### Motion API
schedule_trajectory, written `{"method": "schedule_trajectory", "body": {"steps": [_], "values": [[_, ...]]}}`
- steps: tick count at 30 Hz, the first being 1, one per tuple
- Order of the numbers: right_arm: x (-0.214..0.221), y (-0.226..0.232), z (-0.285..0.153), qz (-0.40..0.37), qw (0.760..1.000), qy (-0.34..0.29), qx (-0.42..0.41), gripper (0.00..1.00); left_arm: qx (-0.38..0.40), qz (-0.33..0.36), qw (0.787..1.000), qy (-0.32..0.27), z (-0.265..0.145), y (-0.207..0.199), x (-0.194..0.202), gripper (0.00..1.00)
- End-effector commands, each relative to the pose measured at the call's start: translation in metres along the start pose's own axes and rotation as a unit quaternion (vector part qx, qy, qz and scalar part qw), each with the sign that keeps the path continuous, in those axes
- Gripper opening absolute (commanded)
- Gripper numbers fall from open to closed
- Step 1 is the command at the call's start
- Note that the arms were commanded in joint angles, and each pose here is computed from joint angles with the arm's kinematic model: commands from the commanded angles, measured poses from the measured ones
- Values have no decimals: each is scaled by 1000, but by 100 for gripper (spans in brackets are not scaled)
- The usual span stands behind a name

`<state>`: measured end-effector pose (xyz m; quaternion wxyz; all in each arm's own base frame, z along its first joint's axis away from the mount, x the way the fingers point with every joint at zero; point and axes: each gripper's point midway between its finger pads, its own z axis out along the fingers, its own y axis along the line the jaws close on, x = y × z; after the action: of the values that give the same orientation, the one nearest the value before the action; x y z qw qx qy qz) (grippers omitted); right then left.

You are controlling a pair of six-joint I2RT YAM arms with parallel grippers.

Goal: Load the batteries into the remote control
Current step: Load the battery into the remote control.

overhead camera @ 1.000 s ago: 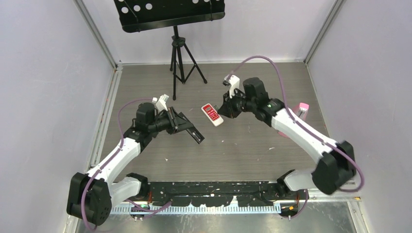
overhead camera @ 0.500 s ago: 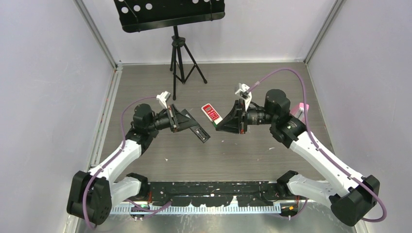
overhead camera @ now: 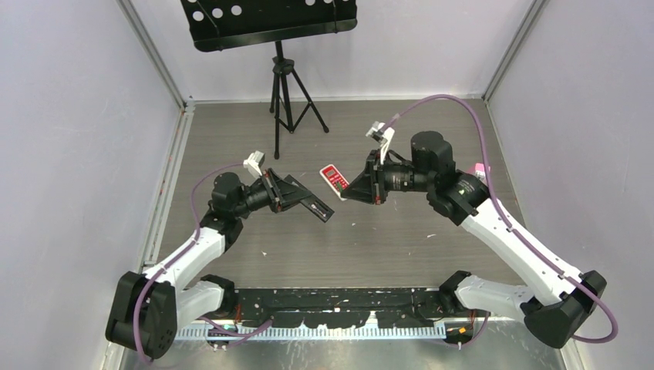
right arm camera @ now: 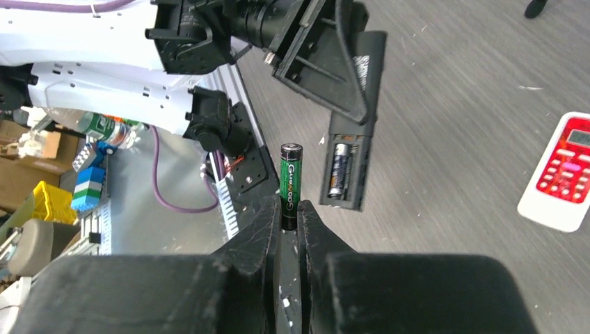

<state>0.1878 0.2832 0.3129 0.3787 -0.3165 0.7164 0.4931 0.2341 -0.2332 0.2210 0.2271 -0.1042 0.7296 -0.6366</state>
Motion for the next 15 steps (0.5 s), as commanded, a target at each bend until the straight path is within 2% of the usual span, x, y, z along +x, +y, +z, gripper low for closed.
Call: {"method": "schedule_trajectory", "body": {"steps": [1, 5, 9, 15], "values": [[13, 8, -1, -3, 997, 60, 57, 11, 21, -1, 1000, -20, 1, -15, -7, 0], [25, 4, 5, -6, 989, 108, 102, 10, 21, -12, 1000, -15, 0, -15, -5, 0], [26, -5, 5, 39, 978, 139, 153, 9, 15, -14, 1000, -13, 1, -11, -5, 0], [35, -11, 9, 51, 968, 176, 171, 9, 13, -1, 1000, -6, 4, -9, -5, 0]]}}
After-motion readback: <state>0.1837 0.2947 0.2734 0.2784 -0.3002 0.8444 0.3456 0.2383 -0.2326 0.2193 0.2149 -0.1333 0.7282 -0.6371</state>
